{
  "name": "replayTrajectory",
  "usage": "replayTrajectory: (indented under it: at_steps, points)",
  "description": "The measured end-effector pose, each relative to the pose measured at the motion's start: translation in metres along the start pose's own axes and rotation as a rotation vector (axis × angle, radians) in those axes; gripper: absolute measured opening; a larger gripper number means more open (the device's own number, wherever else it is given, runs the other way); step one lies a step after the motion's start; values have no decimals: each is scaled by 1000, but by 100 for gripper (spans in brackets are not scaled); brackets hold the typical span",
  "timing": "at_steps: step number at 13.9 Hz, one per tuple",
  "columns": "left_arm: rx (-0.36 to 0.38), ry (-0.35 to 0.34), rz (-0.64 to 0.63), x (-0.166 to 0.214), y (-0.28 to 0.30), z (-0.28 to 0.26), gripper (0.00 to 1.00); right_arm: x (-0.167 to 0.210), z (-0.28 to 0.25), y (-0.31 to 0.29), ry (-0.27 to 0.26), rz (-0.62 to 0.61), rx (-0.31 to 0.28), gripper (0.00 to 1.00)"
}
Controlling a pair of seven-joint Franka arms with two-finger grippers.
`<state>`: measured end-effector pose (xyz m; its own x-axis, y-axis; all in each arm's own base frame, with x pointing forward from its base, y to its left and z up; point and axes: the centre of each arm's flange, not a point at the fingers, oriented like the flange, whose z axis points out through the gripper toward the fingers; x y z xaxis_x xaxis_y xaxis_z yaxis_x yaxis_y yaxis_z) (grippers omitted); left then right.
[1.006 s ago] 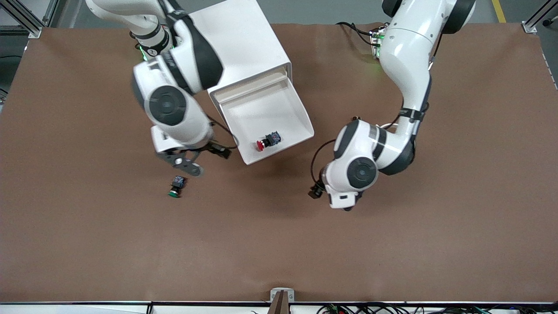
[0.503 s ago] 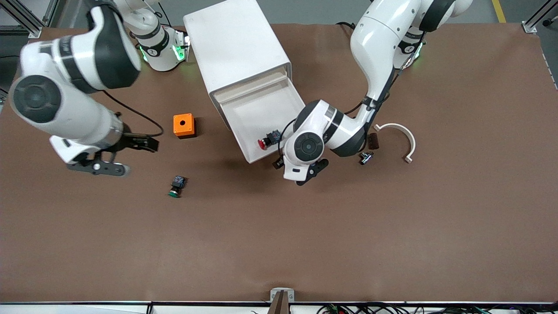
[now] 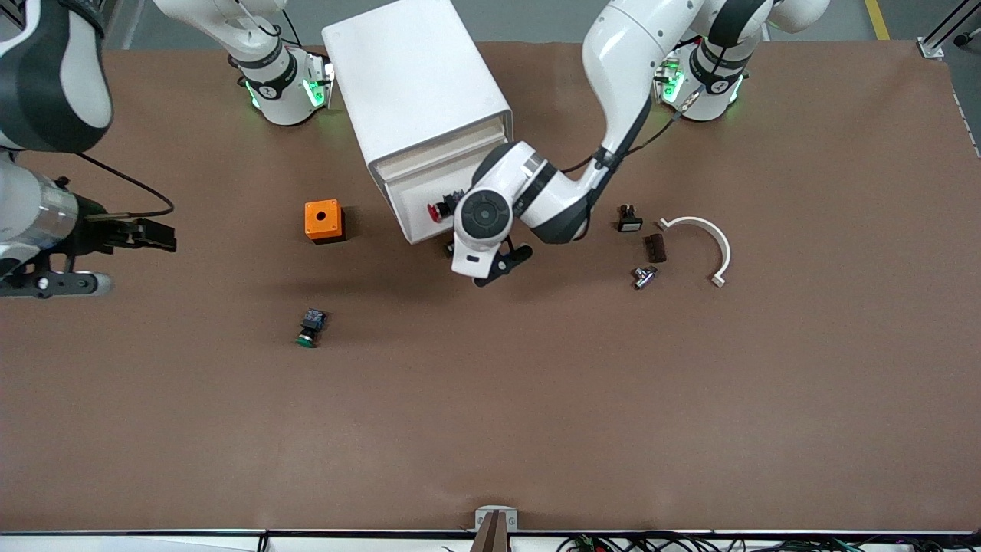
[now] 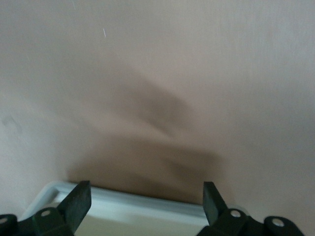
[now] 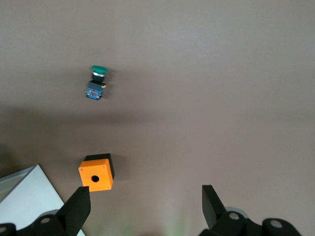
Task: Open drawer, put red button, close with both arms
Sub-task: 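Push the drawer shut with the left gripper while the right gripper withdraws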
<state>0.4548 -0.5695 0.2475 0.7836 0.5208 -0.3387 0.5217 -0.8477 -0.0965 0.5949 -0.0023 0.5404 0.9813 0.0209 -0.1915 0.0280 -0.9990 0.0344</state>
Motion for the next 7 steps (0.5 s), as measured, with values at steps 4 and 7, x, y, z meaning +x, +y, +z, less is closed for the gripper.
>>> replayTrajectory:
  at_steps: [4,7]
  points:
    - [21,-12,-30,-47,4,18,100,-4,-4,14,6,20,7,100]
    - [48,-11,-53,-78,3,35,100,-4,-4,12,12,17,7,100]
